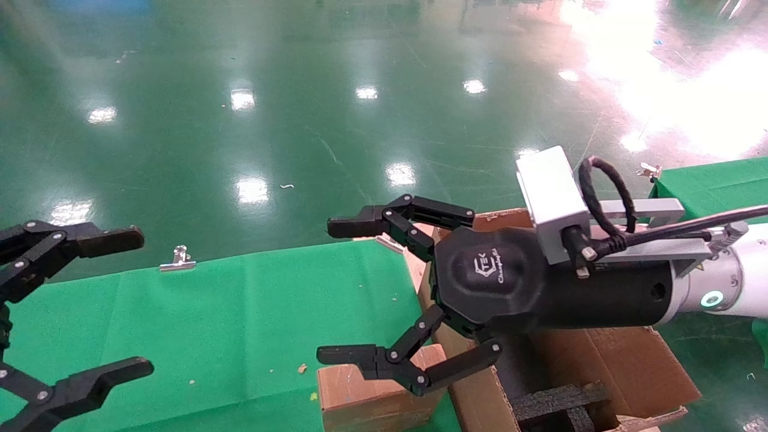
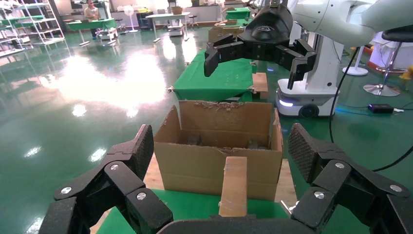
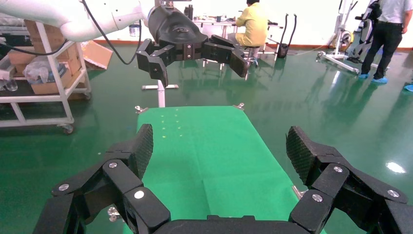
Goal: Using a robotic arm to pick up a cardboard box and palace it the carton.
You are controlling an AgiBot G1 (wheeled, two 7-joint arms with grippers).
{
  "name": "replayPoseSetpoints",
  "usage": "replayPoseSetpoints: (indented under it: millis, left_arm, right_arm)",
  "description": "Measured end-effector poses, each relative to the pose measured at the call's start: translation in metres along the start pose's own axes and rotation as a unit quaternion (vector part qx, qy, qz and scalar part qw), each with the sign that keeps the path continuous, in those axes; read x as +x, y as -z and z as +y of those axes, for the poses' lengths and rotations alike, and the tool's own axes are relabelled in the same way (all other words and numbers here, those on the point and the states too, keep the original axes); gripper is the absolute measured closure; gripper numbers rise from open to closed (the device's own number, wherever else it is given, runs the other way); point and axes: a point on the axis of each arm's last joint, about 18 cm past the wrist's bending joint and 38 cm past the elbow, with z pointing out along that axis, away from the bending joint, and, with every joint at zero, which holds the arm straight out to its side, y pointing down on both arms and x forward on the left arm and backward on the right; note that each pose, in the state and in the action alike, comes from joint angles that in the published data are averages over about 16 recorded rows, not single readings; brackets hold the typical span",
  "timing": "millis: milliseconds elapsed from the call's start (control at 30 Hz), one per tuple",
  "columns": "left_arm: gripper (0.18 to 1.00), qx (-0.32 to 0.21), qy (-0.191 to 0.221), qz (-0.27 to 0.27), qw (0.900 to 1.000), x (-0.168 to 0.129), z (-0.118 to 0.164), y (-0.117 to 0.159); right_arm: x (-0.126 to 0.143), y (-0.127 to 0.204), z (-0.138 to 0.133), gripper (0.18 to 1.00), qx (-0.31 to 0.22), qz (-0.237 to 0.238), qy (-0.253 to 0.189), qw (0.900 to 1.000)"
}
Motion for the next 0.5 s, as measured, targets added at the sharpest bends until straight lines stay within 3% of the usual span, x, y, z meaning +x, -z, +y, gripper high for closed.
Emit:
replayPoseSetpoints:
  millis: [500]
  left_arm:
    - [0.186, 0.000, 0.000, 0.000, 1.0000, 0.0000, 0.0000, 0.0000]
  right_arm:
    - [0.0000, 0.0000, 0.0000, 0.178, 0.000, 0.000, 0.000, 1.000]
